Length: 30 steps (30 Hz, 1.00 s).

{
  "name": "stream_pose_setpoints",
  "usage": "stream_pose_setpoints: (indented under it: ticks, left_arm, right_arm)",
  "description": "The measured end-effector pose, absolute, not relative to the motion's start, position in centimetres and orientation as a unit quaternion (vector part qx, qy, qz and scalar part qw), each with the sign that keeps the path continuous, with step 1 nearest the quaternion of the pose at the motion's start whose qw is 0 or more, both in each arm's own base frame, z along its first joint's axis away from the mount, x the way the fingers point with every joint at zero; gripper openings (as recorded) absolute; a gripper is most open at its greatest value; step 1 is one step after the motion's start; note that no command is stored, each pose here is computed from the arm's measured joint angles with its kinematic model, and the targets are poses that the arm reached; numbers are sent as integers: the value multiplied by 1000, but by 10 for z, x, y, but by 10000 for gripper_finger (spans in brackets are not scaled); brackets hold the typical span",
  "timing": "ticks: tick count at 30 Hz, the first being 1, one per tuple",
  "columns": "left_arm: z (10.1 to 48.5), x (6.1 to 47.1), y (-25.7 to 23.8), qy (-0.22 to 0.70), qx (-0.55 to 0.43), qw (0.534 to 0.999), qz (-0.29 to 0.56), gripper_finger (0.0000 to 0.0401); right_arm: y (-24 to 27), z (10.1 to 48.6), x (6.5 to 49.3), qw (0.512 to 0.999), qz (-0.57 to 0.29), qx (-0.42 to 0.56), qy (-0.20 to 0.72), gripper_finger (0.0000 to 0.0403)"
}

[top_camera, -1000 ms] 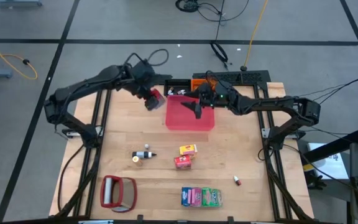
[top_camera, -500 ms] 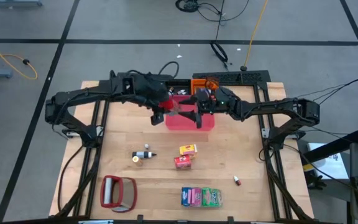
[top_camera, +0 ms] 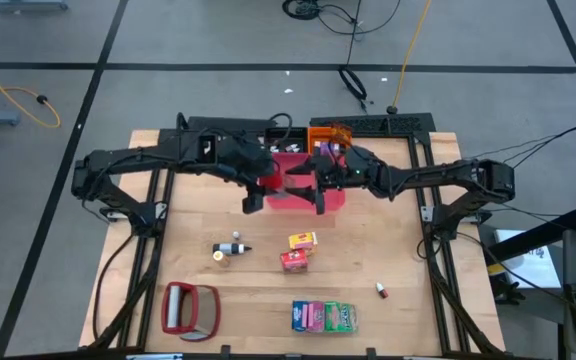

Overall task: Pick & Place Kitchen Items
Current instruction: Put the spice can into the orange bin

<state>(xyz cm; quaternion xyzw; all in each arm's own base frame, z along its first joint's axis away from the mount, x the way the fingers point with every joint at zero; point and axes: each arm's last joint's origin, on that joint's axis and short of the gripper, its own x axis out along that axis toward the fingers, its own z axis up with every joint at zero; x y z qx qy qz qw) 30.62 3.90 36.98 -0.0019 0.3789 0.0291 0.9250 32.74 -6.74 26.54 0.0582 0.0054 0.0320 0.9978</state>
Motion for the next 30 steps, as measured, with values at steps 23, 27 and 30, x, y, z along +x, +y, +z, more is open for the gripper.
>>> stream_pose_setpoints:
  ticks: [23,27,30]
  left_arm:
    - [373,309,38,355,-31,928,113,319]
    - [373,308,41,357,-12,920,159,331]
    - [373,307,42,357,2,915,187,333]
  right_arm:
    - [-62,263,329,994,8,107,18,175]
    - [-66,262,328,994,2,106,19,175]
    - [-69,262,328,994,-2,106,18,175]
